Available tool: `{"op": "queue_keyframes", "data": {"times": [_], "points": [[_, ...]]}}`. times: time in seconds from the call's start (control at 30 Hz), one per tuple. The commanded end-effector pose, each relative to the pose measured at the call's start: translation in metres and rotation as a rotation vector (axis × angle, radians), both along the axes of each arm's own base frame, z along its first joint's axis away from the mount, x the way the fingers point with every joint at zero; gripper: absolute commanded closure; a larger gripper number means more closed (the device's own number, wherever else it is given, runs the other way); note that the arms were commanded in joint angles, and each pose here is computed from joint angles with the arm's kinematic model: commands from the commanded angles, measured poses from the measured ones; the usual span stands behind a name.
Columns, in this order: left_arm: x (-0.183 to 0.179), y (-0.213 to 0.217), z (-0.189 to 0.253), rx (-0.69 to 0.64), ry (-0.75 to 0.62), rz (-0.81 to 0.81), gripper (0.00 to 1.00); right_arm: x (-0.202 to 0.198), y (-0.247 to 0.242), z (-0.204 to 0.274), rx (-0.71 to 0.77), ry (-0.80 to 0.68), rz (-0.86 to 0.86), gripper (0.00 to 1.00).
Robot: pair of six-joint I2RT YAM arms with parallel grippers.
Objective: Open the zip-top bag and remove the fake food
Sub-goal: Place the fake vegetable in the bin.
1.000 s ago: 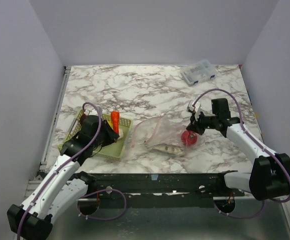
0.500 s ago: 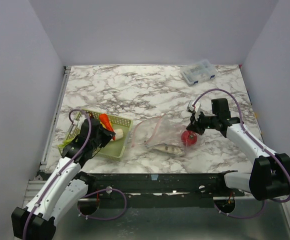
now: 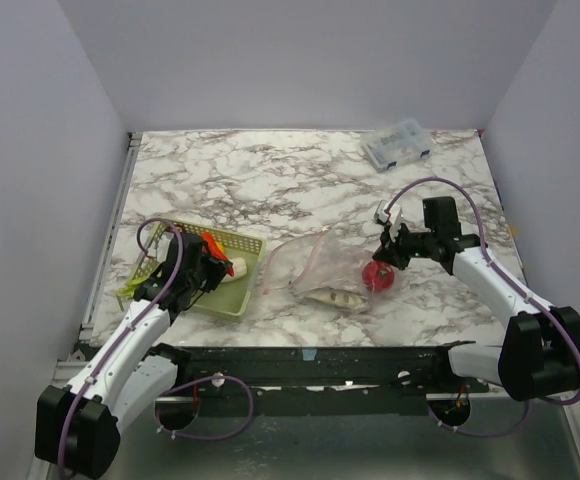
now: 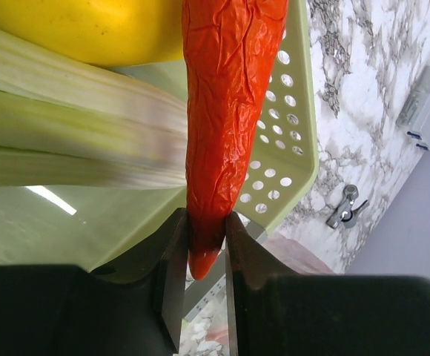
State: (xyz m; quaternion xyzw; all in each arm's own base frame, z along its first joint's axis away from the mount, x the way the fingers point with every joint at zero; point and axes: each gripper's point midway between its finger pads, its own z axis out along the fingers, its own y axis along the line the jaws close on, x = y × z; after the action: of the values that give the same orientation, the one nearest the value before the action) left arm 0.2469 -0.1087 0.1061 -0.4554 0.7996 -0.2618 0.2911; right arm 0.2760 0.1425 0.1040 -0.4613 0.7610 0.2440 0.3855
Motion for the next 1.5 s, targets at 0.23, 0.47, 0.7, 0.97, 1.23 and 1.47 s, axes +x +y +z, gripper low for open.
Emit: {"op": "queue_keyframes", "data": {"times": [0.23,0.47,0.7,0.97,1.23,1.47], "points": [[0.017,-0.008,-0.001,-0.066,0.011,0.020,0.81,0.006,-0.002,0.005,-0.010,-0.035,-0.010,1.00],[0.025,-0.015,-0.007,-0.093,0.035,-0.005,0.68,0.006,-0.002,0.005,-0.010,-0.035,-0.011,1.00],[0.031,-0.018,-0.006,-0.095,0.031,-0.034,0.54,0.006,-0.002,0.005,-0.009,-0.035,-0.011,1.00],[0.032,-0.015,0.001,-0.085,0.002,-0.049,0.44,0.005,-0.002,0.005,-0.010,-0.035,-0.010,1.00],[0.028,-0.011,0.018,-0.021,-0.063,-0.116,0.30,0.005,-0.002,0.004,-0.010,-0.029,-0.008,1.00],[0.017,-0.009,0.037,0.062,-0.155,-0.231,0.22,0.005,-0.001,0.004,-0.009,-0.027,-0.006,1.00]]}}
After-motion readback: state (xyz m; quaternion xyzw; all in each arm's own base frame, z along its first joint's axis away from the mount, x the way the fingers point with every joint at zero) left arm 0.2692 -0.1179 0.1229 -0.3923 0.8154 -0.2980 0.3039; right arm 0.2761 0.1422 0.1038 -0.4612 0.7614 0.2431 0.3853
